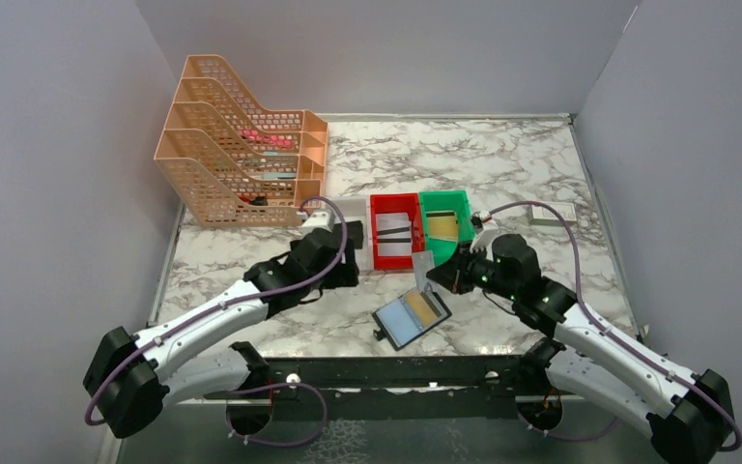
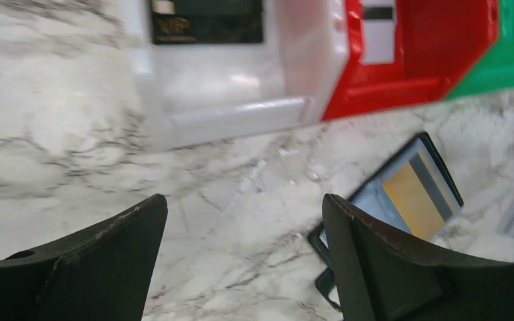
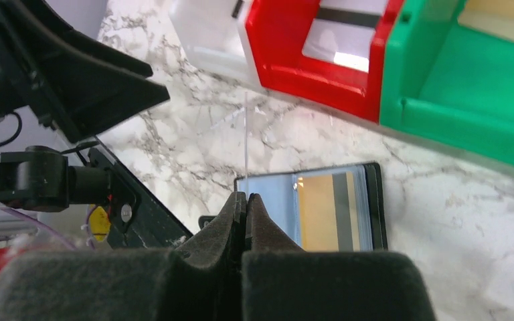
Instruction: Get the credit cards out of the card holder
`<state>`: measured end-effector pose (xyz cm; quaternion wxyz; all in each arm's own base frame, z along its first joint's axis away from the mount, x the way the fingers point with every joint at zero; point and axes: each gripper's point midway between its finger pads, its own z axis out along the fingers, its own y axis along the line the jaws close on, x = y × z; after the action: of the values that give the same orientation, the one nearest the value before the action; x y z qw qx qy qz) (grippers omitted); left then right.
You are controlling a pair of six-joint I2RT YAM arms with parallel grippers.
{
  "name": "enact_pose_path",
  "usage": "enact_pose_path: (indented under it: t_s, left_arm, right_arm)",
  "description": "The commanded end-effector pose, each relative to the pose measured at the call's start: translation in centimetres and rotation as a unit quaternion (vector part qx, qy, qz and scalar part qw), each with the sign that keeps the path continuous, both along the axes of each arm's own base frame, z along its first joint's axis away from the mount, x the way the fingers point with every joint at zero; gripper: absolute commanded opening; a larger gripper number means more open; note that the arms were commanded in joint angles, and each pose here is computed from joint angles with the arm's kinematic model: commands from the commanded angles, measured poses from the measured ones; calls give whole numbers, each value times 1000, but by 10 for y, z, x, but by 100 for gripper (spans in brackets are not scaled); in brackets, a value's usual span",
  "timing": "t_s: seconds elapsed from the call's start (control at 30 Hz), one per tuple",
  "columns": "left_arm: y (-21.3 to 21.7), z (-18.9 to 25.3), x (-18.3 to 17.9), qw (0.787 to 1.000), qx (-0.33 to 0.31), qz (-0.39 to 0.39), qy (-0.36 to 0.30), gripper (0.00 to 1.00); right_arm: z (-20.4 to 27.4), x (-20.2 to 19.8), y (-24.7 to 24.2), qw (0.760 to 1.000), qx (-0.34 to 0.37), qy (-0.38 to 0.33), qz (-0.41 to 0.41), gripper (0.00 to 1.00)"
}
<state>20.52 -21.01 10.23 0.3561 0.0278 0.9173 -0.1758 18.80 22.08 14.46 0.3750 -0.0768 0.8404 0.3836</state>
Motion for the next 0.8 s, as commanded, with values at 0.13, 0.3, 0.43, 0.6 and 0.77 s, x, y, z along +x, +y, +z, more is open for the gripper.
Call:
enact_pose_path:
  t_s: [0.13,0.3,0.43,0.6,0.77]
  left_arm:
    - [87,29,22,994,25,104,-21,94]
    - [90,38,17,995,26,86,-37,95]
    - [88,42,18,996,24,78,-45,95]
    - [88,44,18,996,23,77,-49,95]
    - [88,45,18,996,23,75,-51,95]
  right_arm:
    - [56,47,24,992,-1,-125,16,1]
    - [44,91,30,980,-87,-178,11,1]
    - [23,124,41,959,-171,-220,47,1]
    - [3,156,51,903,-289,-299,105,1]
    - [-18,168,63,830,-362,-376,195,1]
